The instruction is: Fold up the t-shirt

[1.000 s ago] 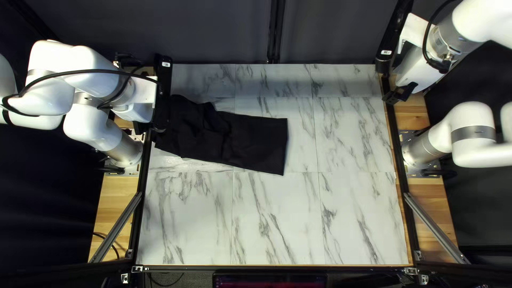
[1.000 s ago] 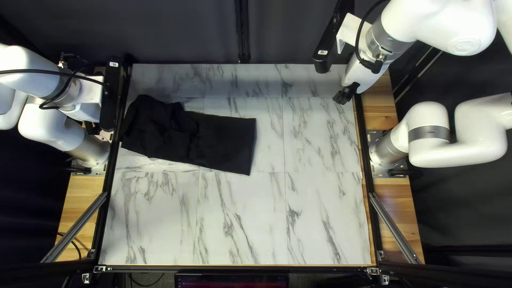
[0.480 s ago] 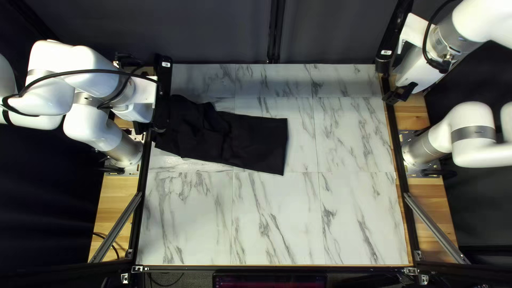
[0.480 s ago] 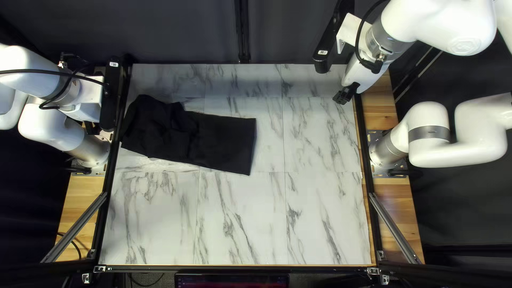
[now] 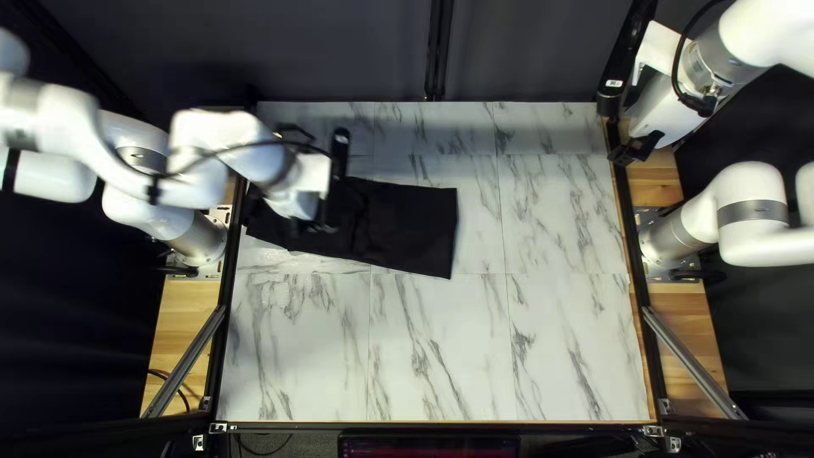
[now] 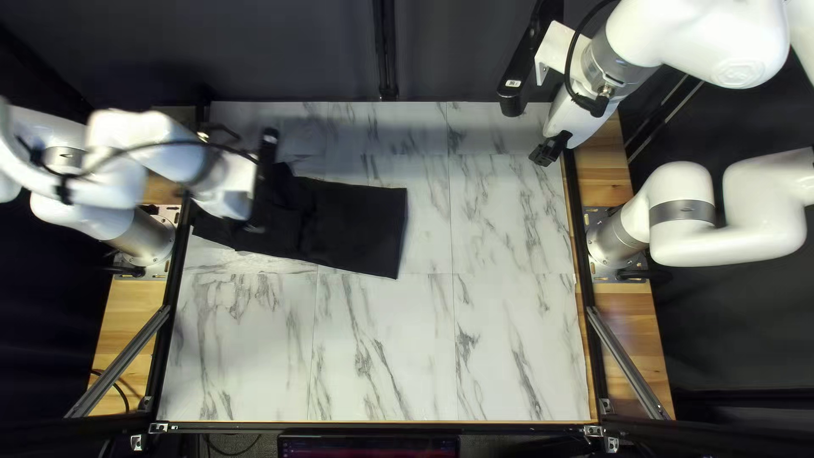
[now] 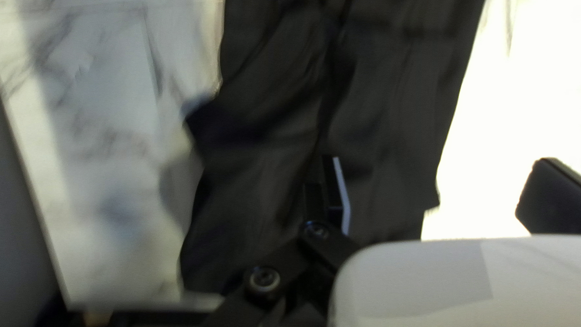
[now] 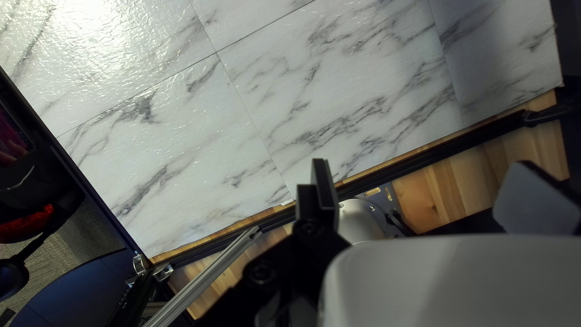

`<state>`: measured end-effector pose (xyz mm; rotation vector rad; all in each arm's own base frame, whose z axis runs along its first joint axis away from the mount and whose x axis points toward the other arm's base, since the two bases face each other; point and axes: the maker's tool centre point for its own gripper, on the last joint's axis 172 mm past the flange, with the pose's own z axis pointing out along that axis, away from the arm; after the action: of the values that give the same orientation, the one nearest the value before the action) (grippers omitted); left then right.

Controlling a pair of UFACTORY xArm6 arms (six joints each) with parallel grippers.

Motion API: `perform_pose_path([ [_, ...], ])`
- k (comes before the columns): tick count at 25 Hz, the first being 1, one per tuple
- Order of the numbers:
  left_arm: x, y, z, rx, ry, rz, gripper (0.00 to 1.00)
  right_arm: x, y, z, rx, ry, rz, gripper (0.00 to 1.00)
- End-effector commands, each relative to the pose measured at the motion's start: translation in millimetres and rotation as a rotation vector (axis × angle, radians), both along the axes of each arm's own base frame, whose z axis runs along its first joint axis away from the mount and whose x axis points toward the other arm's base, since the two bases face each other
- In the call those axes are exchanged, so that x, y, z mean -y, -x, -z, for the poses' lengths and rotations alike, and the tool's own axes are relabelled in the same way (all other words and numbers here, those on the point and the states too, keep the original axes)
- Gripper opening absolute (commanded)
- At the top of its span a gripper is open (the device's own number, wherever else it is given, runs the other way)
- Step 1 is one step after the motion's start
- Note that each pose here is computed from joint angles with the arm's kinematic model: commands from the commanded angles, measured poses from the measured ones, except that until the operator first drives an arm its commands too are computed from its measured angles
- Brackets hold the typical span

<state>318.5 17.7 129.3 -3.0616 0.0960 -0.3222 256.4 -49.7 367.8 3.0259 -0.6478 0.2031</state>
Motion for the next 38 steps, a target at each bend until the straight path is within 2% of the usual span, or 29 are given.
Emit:
perform_pose_path([
  [1, 44.2, -41.8, 42.5, 0.051, 0.038, 0.047, 1.0, 0.0, 0.0, 0.0, 0.0, 0.0, 0.0, 1.0],
  [3, 55.9, -48.4, 45.3, 0.059, 0.041, 0.061, 1.0, 0.0, 0.0, 0.0, 0.0, 0.0, 0.0, 1.0],
  [5, 76.0, -59.7, 51.1, 0.053, 0.024, 0.083, 1.0, 0.0, 0.0, 0.0, 0.0, 0.0, 0.0, 1.0],
  [8, 85.9, -67.7, 56.5, 0.042, -0.005, 0.099, 1.0, 0.0, 0.0, 0.0, 0.0, 0.0, 0.0, 1.0],
  [13, 80.4, -75.4, 63.9, -0.001, -0.091, 0.097, 1.0, 0.0, 0.0, 0.0, 0.0, 0.0, 0.0, 1.0],
  [17, 68.1, -74.2, 72.1, -0.052, -0.18, 0.073, 1.0, 0.0, 0.0, 0.0, 0.0, 0.0, 0.0, 1.0],
  [21, 50.2, -71.2, 78.5, -0.086, -0.226, 0.055, 1.0, 0.0, 0.0, 0.0, 0.0, 0.0, 0.0, 1.0],
  [22, 47.6, -70.6, 79.9, -0.09, -0.231, 0.052, 0.87, 0.0, 0.0, 0.0, 0.0, 0.0, 0.0, 1.0],
  [23, 46.0, -70.4, 80.9, -0.092, -0.233, 0.051, 0.79, 0.0, 0.0, 0.0, 0.0, 0.0, 0.0, 1.0],
  [25, 42.6, -71.4, 83.7, -0.098, -0.236, 0.047, 0.16, 0.0, 0.0, 0.0, 0.0, 0.0, 0.0, 1.0],
  [26, 40.4, -72.0, 85.6, -0.101, -0.237, 0.047, 0.08, 0.0, 0.0, 0.0, 0.0, 0.0, 0.0, 1.0],
  [28, 36.9, -71.6, 87.7, -0.105, -0.236, 0.045, 0.04, 0.0, 0.0, 0.0, 0.0, 0.0, 0.0, 1.0],
  [33, 29.2, -67.6, 85.4, -0.112, -0.238, 0.036, 0.04, 0.0, 0.0, 0.0, 0.0, 0.0, 0.0, 1.0],
  [38, 20.7, -66.7, 67.8, -0.131, -0.264, 0.036, 0.06, 0.0, 0.0, 0.0, 0.0, 0.0, 0.0, 1.0],
])
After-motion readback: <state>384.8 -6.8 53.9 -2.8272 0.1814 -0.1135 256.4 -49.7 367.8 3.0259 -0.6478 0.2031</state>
